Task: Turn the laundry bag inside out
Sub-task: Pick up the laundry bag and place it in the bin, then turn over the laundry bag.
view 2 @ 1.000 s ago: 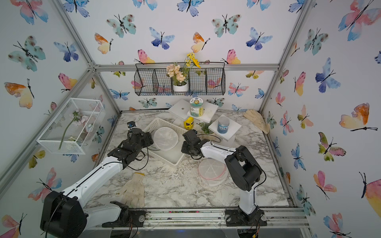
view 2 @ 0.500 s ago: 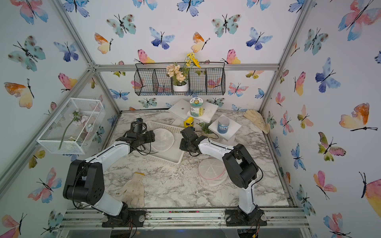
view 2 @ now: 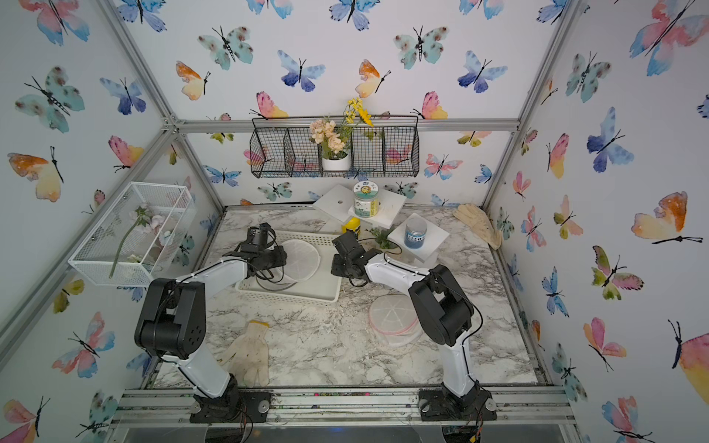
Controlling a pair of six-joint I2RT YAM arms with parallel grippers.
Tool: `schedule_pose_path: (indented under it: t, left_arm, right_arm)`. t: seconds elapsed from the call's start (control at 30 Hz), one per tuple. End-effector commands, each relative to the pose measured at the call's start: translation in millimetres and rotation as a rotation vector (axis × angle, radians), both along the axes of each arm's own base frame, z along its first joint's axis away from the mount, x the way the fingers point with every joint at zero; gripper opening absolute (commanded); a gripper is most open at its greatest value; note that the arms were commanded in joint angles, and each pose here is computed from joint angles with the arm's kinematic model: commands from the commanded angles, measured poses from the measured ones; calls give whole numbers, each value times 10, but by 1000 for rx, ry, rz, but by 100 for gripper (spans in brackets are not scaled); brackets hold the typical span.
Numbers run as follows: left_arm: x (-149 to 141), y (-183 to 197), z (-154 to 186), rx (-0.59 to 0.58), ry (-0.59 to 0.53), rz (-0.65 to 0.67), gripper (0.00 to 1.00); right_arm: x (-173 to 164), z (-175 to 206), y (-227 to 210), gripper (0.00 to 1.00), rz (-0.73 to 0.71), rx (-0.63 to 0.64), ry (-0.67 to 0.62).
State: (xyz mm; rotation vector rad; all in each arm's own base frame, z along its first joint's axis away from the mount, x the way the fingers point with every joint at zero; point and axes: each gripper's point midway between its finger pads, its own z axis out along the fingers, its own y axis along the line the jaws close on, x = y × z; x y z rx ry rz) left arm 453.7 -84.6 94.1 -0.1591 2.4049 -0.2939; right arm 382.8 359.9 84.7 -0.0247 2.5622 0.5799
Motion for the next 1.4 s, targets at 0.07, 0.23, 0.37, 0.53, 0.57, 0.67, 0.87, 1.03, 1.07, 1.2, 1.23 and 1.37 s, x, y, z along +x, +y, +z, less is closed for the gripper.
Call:
schedule_pose_path:
  t: [0.07, 0.23, 0.37, 0.53, 0.57, 0.67, 0.87, 1.03, 1.07, 1.2, 1.23, 1.37]
  left_arm:
    - [87, -107, 206, -68, -43, -33, 12]
    - [66, -177, 505, -144, -85, -28, 1]
    - [4, -174, 857, -231, -115, 36, 0]
    - [-109, -146, 1365, -384, -136, 162, 0]
    - [-132, -146, 1479, -420, -136, 185, 0]
    - [-217, -203, 1831, -509, -159, 188, 0]
    - [-434, -284, 2519, -685, -236, 171, 0]
    - [-661, -549, 2953, -896, -223, 43, 0]
    - [-735, -652, 3031, -946, -211, -26, 0]
    - [-945, -882, 3182, -1039, -180, -208, 0]
    - [-991, -919, 3178, -1040, -166, -243, 0]
    - [-1154, -1099, 3081, -1071, -55, -395, 0]
  right_arm:
    - [102, -7, 3, 23, 8, -65, -38]
    - [178, 177, 32, 41, 18, -62, -90]
    - [243, 633, 16, 60, 40, -46, -208]
    - [129, 1409, -31, 73, 161, 13, -449]
    - [63, 1585, -44, 74, 198, 35, -510]
    - [-145, 1887, -70, 74, 312, 68, -646]
    - [-425, 2118, -231, 76, 441, 12, -795]
    - [-611, 2118, -417, 77, 481, -38, -843]
    - [-647, 2140, -466, 78, 477, -37, -858]
    - [-795, 2267, -743, 78, 467, -22, -924]
    - [-815, 2281, -825, 79, 461, -27, -937]
    - [-868, 2281, -1077, 80, 467, -63, -955]
